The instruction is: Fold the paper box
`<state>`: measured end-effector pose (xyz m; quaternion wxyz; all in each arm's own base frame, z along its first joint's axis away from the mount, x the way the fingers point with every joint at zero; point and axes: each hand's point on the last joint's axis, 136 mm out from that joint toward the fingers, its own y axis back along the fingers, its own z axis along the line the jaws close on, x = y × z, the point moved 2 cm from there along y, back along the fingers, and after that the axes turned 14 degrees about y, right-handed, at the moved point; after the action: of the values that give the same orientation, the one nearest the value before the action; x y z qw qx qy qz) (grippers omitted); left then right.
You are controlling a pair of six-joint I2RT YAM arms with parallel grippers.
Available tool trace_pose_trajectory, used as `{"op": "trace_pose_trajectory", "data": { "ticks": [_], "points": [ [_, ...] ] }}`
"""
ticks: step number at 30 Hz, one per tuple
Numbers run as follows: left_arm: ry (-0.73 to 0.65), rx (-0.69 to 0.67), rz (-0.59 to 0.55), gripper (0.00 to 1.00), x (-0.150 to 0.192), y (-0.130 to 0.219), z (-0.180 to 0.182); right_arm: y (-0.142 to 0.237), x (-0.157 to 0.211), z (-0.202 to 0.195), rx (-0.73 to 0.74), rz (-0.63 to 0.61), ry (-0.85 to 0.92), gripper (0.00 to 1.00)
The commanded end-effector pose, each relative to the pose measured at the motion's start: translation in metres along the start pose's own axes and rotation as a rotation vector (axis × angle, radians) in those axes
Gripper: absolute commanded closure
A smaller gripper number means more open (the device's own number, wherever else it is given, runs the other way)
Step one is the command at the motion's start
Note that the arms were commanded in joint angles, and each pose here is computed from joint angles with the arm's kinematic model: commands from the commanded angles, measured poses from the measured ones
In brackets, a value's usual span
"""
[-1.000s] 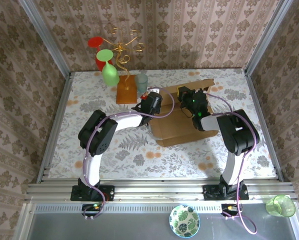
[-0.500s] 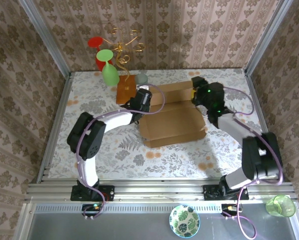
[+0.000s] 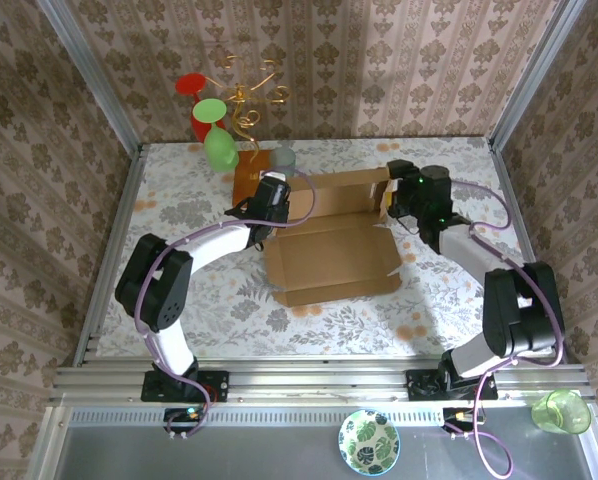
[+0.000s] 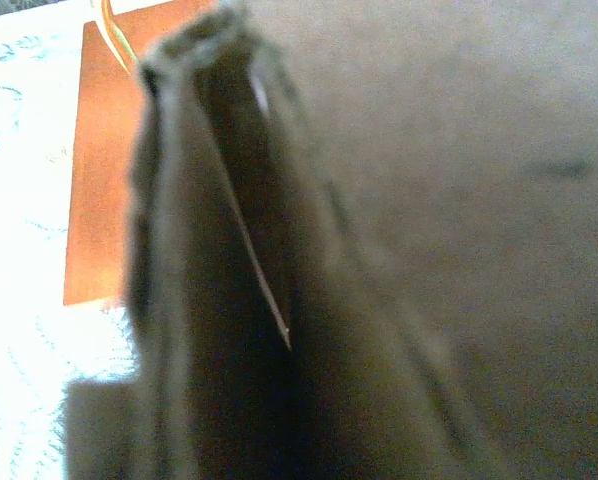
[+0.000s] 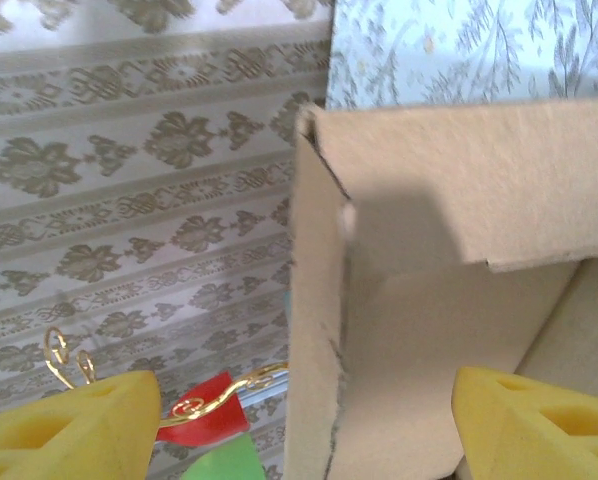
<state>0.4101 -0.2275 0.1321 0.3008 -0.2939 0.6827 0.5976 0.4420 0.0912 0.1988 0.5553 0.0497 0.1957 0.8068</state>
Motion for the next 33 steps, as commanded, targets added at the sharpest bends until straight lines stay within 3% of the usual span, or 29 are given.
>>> {"op": "trace_pose_trajectory", "data": {
  "ticks": [1,7,21,29,33],
  "points": [
    [0.012,0.005,0.037,1.00,0.005,0.006,0.002,-0.013,0.011,0.005,-0.036,-0.007,-0.088,0.22],
    [0.018,0.004,0.043,1.00,0.008,0.008,0.003,-0.030,-0.003,-0.004,-0.023,-0.055,-0.070,0.22],
    [0.010,-0.002,0.043,1.00,0.011,0.010,0.007,-0.024,-0.031,-0.032,0.115,-0.022,0.101,0.45],
    [0.004,0.002,0.044,1.00,0.011,0.010,0.007,-0.033,-0.024,-0.034,0.141,0.055,0.155,0.51],
    [0.002,0.007,0.042,1.00,0.010,0.010,0.005,-0.039,-0.011,-0.041,0.167,0.136,0.174,0.59]
  ]
}}
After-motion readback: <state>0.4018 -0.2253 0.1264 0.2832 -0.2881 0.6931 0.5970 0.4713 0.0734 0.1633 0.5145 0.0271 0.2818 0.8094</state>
